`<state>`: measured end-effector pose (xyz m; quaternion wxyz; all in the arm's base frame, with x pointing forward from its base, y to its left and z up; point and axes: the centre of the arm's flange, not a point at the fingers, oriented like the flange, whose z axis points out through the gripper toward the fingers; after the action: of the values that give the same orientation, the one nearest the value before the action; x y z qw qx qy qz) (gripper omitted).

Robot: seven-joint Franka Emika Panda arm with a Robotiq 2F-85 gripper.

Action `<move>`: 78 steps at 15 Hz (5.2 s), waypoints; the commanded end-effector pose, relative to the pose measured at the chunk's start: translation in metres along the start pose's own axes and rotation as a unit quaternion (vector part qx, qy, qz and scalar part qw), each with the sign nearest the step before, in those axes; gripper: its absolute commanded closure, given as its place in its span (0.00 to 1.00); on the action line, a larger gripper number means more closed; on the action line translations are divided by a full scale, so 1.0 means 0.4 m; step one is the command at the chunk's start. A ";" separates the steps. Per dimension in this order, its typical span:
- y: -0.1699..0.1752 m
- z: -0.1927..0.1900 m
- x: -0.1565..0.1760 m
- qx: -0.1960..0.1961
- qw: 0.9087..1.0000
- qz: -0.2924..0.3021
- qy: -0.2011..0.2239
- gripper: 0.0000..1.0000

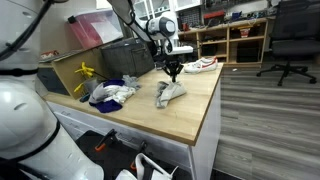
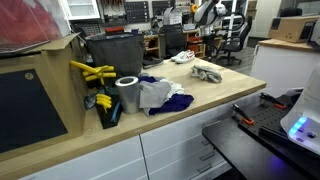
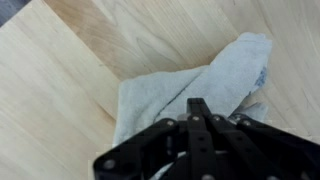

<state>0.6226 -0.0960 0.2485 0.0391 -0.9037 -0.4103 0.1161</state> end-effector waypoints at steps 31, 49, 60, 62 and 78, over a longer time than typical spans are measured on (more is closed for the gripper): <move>-0.138 -0.086 -0.198 -0.049 0.997 -0.003 -0.066 1.00; -0.276 -0.253 -0.417 -0.027 0.941 0.336 0.023 1.00; -0.453 -0.277 -0.478 -0.014 0.915 0.399 0.055 1.00; -0.472 -0.287 -0.472 -0.011 0.910 0.408 0.071 1.00; -0.347 -0.252 -0.456 -0.016 0.921 0.383 0.068 0.00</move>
<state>0.4110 -0.1167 0.4291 0.0168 -0.9990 -0.0285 0.0294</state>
